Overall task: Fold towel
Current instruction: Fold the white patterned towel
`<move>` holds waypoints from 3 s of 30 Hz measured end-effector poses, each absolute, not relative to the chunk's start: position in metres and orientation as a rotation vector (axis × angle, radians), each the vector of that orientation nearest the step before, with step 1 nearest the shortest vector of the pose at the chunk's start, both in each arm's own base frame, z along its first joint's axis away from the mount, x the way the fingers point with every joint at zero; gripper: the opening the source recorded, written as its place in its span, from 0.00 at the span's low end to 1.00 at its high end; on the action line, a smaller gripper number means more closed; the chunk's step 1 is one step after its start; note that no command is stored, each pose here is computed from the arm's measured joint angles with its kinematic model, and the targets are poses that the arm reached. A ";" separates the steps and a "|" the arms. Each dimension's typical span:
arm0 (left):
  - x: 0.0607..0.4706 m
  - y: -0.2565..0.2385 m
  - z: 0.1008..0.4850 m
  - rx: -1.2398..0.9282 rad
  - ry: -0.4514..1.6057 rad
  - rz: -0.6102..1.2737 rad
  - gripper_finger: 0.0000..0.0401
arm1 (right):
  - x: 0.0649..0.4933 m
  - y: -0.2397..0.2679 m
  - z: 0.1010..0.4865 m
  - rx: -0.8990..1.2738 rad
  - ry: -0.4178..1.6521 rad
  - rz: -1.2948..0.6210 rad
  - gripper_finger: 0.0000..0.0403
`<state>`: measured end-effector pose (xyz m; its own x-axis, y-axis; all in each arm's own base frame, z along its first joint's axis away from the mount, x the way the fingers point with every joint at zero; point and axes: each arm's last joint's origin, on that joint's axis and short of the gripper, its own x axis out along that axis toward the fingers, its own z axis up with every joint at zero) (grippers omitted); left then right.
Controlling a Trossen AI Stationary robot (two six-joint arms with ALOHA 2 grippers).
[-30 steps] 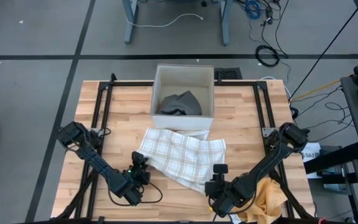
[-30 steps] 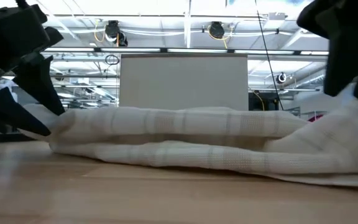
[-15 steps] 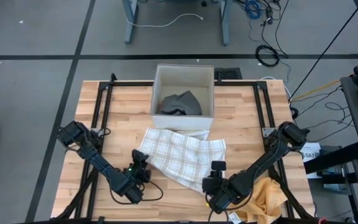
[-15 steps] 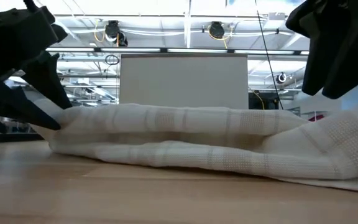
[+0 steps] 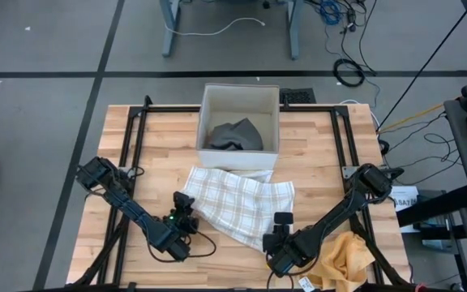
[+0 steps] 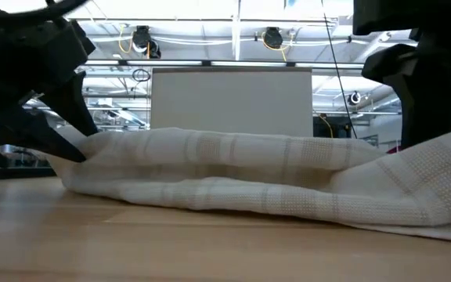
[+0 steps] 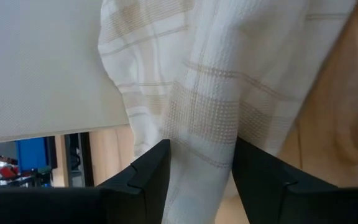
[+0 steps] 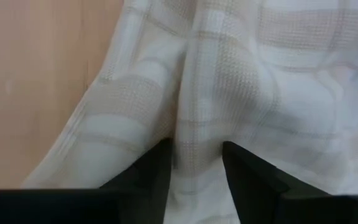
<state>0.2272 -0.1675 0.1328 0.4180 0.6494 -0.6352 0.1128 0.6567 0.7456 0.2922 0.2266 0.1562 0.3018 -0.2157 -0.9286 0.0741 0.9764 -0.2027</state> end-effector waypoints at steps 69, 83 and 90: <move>0.184 -0.130 0.449 0.750 0.505 0.565 0.01 | 0.194 0.135 0.468 -0.344 0.717 -0.084 0.00; 0.190 -0.124 0.462 0.901 0.417 0.796 0.01 | 0.187 0.124 0.497 -0.548 0.509 -0.335 0.00; 0.207 -0.097 0.464 0.963 0.530 0.908 0.01 | 0.186 0.105 0.511 -0.625 0.503 -0.437 0.00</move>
<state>0.2071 -0.0970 0.4638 0.5349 0.8449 0.0006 -0.4153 0.2624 0.8710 0.1865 0.1050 0.5105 0.7930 -0.5253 -0.3086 0.2319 0.7287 -0.6444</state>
